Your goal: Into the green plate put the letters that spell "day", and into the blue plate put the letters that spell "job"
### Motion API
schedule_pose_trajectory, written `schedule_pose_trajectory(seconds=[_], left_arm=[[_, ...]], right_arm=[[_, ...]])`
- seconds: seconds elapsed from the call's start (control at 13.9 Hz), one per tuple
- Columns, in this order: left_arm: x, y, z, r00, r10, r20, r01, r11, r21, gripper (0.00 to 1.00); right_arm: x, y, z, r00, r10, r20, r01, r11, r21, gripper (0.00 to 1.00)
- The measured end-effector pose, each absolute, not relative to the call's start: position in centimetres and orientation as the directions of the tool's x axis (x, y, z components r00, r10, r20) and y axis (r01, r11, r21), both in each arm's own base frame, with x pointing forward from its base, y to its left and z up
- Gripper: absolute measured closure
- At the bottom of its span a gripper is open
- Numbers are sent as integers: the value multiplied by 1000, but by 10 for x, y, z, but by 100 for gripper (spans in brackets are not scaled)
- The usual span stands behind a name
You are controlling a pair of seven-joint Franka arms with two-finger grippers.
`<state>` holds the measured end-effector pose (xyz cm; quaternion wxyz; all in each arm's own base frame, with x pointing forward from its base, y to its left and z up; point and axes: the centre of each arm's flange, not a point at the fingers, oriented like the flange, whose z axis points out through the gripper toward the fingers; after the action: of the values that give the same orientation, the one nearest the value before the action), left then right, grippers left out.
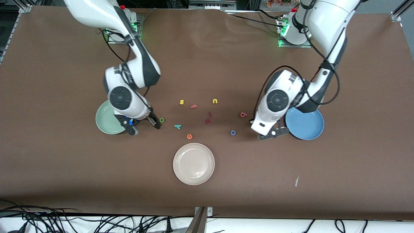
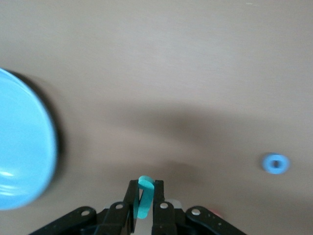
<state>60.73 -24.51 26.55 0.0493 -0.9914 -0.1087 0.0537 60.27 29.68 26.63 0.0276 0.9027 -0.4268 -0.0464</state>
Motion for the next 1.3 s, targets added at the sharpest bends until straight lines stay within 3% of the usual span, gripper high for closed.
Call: schedule_pose_trajectory(seconds=[0.29, 0.65, 0.86, 1.15, 1.22, 1.3], left_arm=[[603, -158, 268, 988, 111, -112, 100, -990, -97, 85], [557, -76, 219, 999, 38, -31, 37, -999, -33, 85], [549, -57, 210, 999, 22, -37, 20, -999, -44, 80], [569, -88, 250, 998, 59, -39, 58, -998, -25, 46], [575, -109, 264, 995, 85, -42, 85, -996, -6, 35], [578, -134, 276, 992, 116, -41, 117, -993, 12, 26]], right_arm=[[593, 340, 212, 614, -789, -31, -787, -615, 44, 0], [588, 363, 198, 600, -800, -14, -800, -600, -22, 0], [583, 370, 185, 610, -792, -11, -792, -610, -22, 0], [580, 371, 174, 625, -780, 4, -780, -625, -12, 3], [580, 371, 173, 628, -778, 8, -778, -628, -11, 9], [580, 371, 173, 629, -777, 9, -777, -629, -9, 10]])
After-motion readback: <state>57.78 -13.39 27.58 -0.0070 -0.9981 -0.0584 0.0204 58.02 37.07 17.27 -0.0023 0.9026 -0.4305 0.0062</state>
